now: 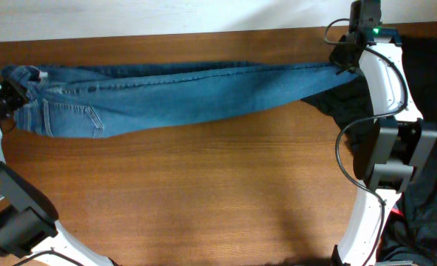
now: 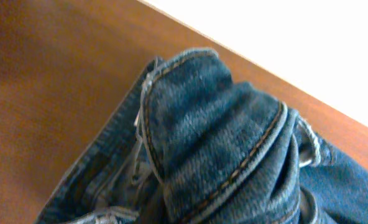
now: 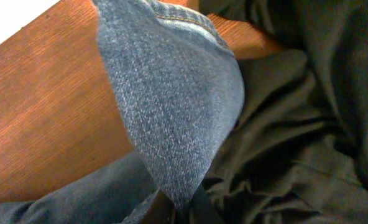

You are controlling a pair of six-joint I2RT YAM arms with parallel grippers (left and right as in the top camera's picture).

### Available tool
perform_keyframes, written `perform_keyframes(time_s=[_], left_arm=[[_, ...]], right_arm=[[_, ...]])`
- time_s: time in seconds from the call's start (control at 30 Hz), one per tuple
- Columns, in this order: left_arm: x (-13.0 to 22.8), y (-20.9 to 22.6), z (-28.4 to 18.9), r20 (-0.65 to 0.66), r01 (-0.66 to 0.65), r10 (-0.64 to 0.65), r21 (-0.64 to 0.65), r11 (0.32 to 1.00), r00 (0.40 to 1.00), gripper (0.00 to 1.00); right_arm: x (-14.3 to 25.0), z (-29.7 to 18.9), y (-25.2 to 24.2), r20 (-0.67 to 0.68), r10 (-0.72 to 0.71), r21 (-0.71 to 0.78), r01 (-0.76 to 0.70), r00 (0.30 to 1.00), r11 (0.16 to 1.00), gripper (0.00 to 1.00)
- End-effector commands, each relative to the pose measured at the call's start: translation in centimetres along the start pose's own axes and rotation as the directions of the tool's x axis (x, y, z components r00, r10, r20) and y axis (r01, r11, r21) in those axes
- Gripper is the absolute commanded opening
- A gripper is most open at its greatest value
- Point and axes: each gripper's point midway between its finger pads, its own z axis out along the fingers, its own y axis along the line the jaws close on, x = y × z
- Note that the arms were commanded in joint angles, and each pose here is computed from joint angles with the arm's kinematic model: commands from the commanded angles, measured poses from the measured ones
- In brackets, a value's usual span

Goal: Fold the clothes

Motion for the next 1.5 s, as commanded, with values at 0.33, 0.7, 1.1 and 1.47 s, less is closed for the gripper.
perform_keyframes(time_s=[0.33, 0.7, 1.1, 1.47], left_arm=[[1.9, -0.8, 6.1, -0.013, -0.021, 0.020, -0.052, 0.998, 1.000, 0.99], [1.7, 1.2, 3.1, -0.104, 0.099, -0.108, -0.088, 0.991, 0.989, 0.99], [4.3, 1.1, 2.6, -0.204, 0.120, -0.139, -0.103, 0.987, 0.969, 0.99], [4.6, 1.3, 2.5, -0.224, 0.058, -0.080, -0.102, 0.993, 0.971, 0.99]], right_arm=[[-0.4, 1.9, 0.8, -0.004, -0.041, -0.071, 0.041, 0.999, 0.997, 0.74], [-0.8, 2.0, 0.1, 0.005, -0.098, -0.064, 0.098, 0.995, 0.993, 0.79], [-3.9, 1.4, -1.7, 0.075, -0.007, -0.064, 0.012, 0.997, 0.998, 0.79], [-2.0, -2.2, -4.5, -0.181, 0.062, -0.252, -0.108, 0.982, 0.962, 0.98]])
